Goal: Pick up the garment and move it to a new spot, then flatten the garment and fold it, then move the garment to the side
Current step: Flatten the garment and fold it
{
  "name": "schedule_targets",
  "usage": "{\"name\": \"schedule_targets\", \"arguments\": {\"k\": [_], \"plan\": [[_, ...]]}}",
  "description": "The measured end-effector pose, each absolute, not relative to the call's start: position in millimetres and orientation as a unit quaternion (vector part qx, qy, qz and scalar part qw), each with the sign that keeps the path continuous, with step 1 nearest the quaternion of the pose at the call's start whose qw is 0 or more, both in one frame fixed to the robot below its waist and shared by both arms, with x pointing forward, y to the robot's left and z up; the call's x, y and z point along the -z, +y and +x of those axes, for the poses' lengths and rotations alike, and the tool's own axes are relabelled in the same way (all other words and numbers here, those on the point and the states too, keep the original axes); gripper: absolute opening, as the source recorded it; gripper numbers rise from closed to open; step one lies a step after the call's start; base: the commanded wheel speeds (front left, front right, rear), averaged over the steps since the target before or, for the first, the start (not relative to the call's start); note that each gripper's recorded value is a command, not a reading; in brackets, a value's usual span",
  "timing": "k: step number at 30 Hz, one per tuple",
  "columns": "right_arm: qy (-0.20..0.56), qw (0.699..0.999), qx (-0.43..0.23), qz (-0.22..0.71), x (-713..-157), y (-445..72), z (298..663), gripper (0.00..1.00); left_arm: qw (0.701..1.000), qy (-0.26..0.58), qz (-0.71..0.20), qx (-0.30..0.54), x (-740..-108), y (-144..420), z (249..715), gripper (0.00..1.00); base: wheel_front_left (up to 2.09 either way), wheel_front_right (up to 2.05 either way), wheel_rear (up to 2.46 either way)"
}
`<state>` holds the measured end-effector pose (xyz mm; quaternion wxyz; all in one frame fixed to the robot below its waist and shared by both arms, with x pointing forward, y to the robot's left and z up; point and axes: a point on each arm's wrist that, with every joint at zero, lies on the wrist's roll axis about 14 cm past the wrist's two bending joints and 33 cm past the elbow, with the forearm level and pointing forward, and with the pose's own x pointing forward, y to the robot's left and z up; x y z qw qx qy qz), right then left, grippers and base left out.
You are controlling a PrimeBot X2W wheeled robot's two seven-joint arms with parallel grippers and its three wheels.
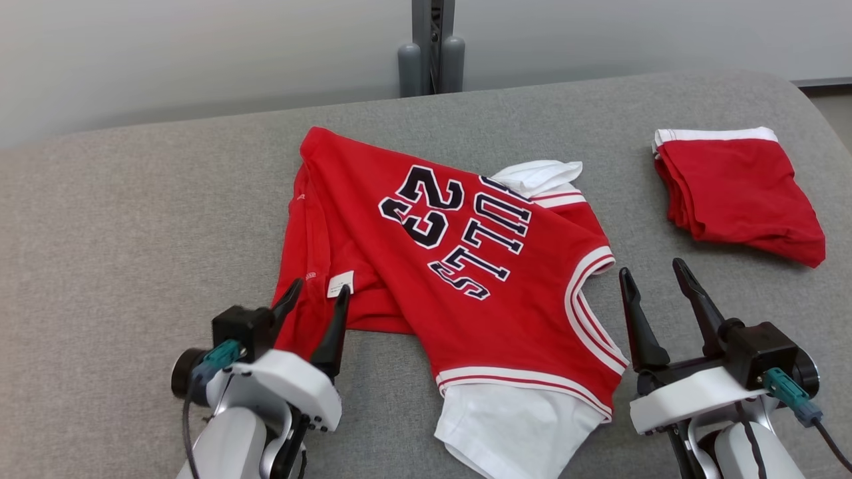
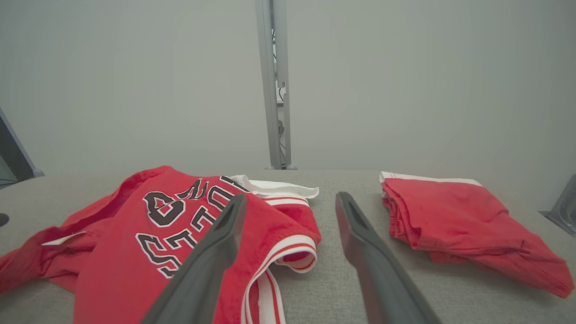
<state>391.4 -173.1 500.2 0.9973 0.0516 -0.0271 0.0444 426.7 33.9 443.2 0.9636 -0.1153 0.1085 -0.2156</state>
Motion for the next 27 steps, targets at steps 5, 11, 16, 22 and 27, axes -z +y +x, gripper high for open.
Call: {"name": "schedule_targets", "arguments": {"k": [5,11,16,22,27], "plan": [[-0.017,0.998,-0.041,0.055,-493,-175,394,1.0,0.959,0.158,-0.062,0.227,-425,21,440,1.0,0.0,0.0,0.0],[-0.006,0.998,-0.032,0.057,-486,-180,395,1.0,0.96,0.186,-0.011,0.209,-410,24,458,1.0,0.0,0.0,0.0],[-0.001,0.998,-0.026,0.057,-483,-183,395,1.0,0.958,0.203,0.005,0.201,-400,27,465,1.0,0.0,0.0,0.0],[-0.001,0.998,-0.024,0.058,-483,-185,397,1.0,0.957,0.224,0.018,0.185,-388,37,467,1.0,0.0,0.0,0.0],[-0.001,0.998,-0.027,0.061,-482,-183,398,1.0,0.959,0.224,0.016,0.174,-387,44,469,1.0,0.0,0.0,0.0]]}}
